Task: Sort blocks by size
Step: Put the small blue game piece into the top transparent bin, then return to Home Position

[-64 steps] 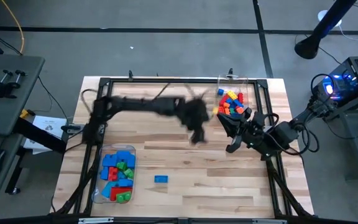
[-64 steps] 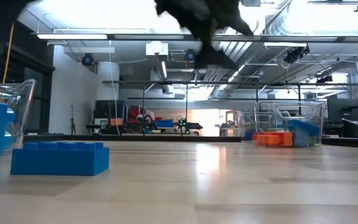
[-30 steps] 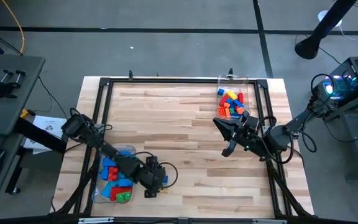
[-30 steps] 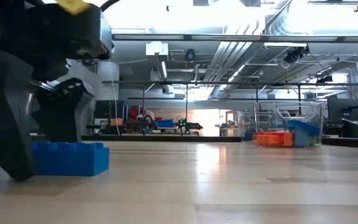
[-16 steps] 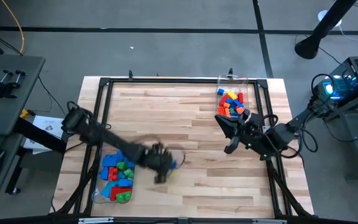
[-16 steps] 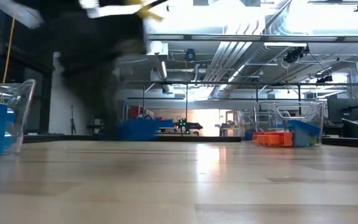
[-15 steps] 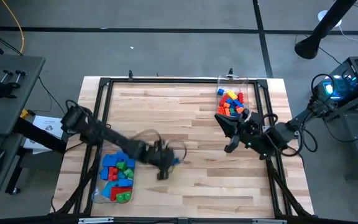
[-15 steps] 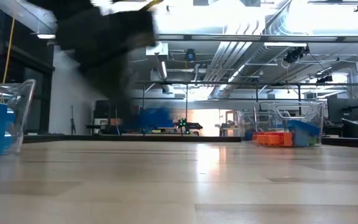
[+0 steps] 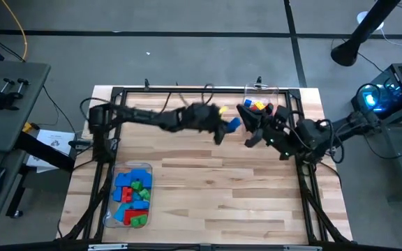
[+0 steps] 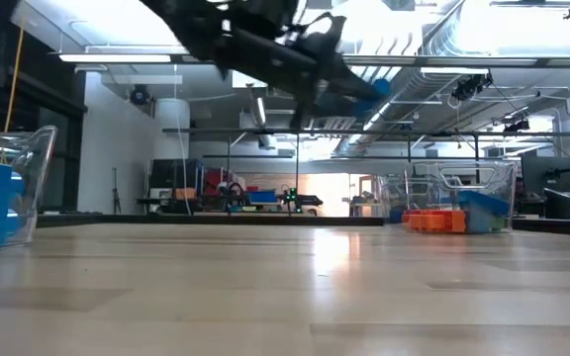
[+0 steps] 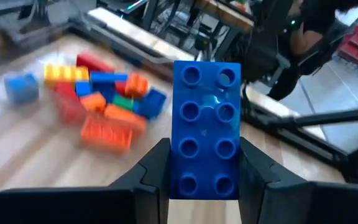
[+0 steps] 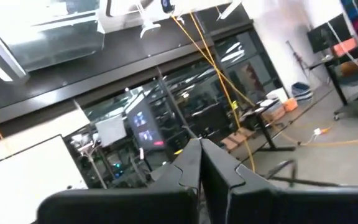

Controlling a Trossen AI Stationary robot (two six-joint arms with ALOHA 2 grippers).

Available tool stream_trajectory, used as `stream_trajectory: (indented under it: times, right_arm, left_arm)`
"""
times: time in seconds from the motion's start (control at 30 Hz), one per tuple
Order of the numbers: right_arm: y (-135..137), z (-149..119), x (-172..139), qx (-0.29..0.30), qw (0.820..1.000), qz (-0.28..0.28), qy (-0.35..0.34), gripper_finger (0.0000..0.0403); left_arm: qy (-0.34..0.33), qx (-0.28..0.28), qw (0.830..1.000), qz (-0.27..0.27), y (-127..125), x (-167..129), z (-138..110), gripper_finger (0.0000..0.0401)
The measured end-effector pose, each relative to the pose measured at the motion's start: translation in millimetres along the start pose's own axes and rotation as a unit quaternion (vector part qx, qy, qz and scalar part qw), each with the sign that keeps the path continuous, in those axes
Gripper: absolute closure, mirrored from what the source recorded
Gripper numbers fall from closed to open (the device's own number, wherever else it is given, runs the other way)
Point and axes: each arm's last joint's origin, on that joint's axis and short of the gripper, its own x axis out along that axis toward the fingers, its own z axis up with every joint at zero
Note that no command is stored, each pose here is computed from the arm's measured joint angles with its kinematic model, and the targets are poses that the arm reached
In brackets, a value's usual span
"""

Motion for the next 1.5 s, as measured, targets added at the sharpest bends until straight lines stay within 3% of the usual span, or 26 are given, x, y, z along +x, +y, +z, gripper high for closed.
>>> stream_trajectory:
  times: [0.23, 0.43, 0.57, 0.7, 0.9, 1.03, 1.13, 1.2, 1.3, 1.5]
  right_arm:
    - [-18.6, 3.4, 18.4, -0.051, 0.998, -0.032, -0.021, 0.0403]
    - [-34.9, 5.7, 35.1, -0.085, 0.996, 0.01, -0.024, 0.0403]
    - [-49.1, 13.2, 37.9, -0.094, 0.995, 0.027, 0.005, 0.0403]
    - [-64.3, 29.3, 33.5, -0.093, 0.995, 0.02, 0.025, 0.0403]
    - [-82.5, 56.7, 22.3, -0.111, 0.993, 0.012, 0.022, 0.0403]
    - [-92.1, 61.5, 14.9, -0.124, 0.99, 0.013, 0.058, 0.0403]
    - [-97.0, 56.9, 11.4, -0.127, 0.987, 0.004, 0.097, 0.0403]
    - [-99.4, 51.4, 10.7, -0.13, 0.984, -0.003, 0.124, 0.0403]
    - [-100.1, 44.6, 12.1, -0.121, 0.981, 0.004, 0.15, 0.0403]
    - [-98.3, 31.6, 18.8, -0.111, 0.976, 0.038, 0.185, 0.0403]
  left_arm:
    - [0.024, 0.024, 0.999, 0.013, 24.5, 67.3, 28.3, 0.0309]
    - [0.024, 0.006, 1.0, 0.013, 42.5, 115.8, 38.5, 0.0306]
    - [0.022, -0.049, 0.998, 0.028, 60.5, 126.3, 41.5, 0.0236]
    - [0.064, -0.089, 0.994, 0.022, 82.1, 115.2, 50.1, 0.0156]
    - [0.127, -0.106, 0.985, -0.049, 92.9, 83.2, 75.0, 0.0123]
    - [0.117, -0.041, 0.989, -0.082, 58.4, 47.0, 99.0, 0.0127]
    - [0.076, -0.002, 0.994, -0.076, 28.4, 7.1, 108.1, 0.0129]
    - [0.027, 0.014, 0.998, -0.055, 12.3, -21.2, 103.8, 0.0129]
    - [-0.06, -0.004, 0.998, -0.032, -0.8, -69.1, 84.3, 0.0129]
    - [-0.194, -0.059, 0.979, 0.023, 1.7, -160.9, 23.2, 0.0129]
